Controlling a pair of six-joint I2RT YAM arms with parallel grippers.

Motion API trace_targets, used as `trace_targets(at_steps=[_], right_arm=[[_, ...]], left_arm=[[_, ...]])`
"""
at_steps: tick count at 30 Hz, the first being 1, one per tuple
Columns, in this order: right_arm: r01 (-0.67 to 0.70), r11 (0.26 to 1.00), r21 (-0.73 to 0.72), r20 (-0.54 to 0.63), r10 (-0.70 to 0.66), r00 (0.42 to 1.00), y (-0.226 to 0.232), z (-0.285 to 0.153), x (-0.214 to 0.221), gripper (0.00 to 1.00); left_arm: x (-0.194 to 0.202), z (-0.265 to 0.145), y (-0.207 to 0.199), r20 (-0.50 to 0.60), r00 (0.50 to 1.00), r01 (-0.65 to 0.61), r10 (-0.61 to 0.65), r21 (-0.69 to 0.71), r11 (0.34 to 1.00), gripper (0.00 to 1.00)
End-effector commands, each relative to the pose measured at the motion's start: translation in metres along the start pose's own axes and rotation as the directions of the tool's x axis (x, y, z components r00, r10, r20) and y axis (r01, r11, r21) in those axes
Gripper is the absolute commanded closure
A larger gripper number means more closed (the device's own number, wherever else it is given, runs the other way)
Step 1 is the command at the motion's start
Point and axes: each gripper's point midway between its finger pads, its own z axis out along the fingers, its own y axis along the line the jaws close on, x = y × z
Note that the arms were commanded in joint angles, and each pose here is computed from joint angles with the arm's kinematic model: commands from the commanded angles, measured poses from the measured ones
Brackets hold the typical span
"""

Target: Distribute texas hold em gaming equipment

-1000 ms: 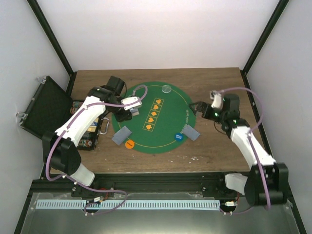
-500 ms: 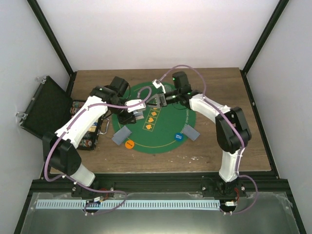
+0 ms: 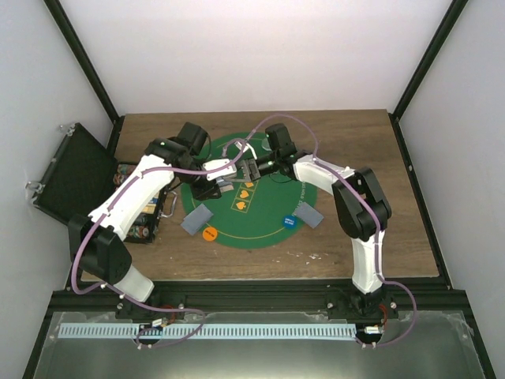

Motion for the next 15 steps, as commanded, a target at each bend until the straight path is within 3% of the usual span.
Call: trace_targets(at_steps=[1,7,15], right_arm=[[0.044,0.999,-0.002,-0.002,-0.044,0.999,0.007,0.004,-0.009,0.27],[0.055,0.996,0.066,0.009,-0.055,0.998,0.006,-0.003,-0.013,0.53],[0.053,0.989,0.142,0.014,-0.055,0.998,0.005,-0.012,-0.017,0.68]], left_arm=[[-0.013,-0.008,0.004,0.046,0.999,-0.011,0.013,-0.024,1.0,0.55],[-0.006,-0.004,0.01,0.017,1.0,-0.013,0.014,-0.055,0.998,0.55],[0.004,0.0,0.015,-0.012,1.0,-0.008,0.007,-0.077,0.997,0.55]])
